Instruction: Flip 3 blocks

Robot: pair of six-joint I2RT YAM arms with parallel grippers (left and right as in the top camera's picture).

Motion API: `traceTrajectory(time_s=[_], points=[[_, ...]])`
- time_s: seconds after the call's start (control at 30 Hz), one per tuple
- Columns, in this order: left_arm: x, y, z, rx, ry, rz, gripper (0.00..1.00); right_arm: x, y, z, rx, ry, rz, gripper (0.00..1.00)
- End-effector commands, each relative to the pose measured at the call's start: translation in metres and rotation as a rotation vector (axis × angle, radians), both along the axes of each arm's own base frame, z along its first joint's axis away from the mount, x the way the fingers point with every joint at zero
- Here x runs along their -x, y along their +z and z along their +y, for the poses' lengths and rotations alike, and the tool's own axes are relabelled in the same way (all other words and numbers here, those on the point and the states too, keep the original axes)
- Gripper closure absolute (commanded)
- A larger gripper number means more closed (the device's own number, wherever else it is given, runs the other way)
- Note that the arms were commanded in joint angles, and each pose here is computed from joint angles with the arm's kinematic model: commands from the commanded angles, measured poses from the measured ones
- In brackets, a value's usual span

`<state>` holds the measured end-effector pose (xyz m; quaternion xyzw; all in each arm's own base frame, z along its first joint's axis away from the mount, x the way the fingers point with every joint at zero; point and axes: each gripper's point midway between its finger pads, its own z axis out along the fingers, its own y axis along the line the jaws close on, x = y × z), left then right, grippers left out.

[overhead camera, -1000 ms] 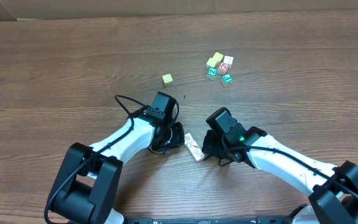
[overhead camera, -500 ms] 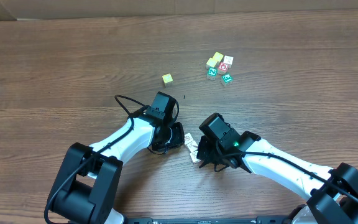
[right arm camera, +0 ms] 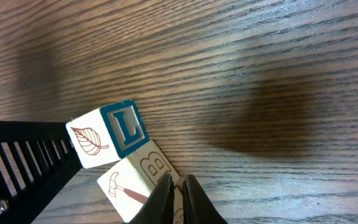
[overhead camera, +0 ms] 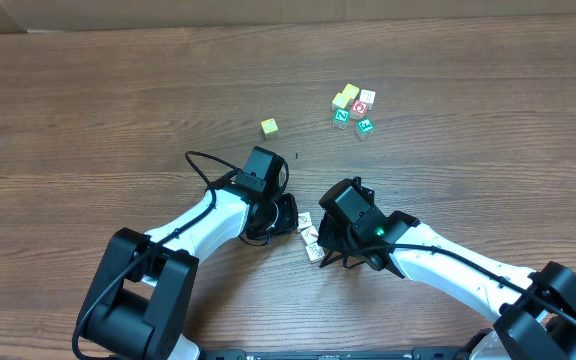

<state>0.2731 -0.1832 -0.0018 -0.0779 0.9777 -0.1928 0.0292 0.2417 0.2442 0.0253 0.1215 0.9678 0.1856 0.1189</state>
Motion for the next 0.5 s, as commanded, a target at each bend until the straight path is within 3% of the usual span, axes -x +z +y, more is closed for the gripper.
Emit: traceTrajectory(time_s=[0.0, 0.47], points=[[0.009, -0.0136, 0.0061, -0.039, 0.011, 0.033, 0.96, 0.0034, -0.0026, 0.0016, -0.003, 0.005, 0.008, 0.92], [0.0135, -0.0136, -0.0006, -0.04, -0.014, 0.032, 0.96, 0.0085, -0.0018, 0.0074, -0.036, 0.018, 0.036, 0.94]])
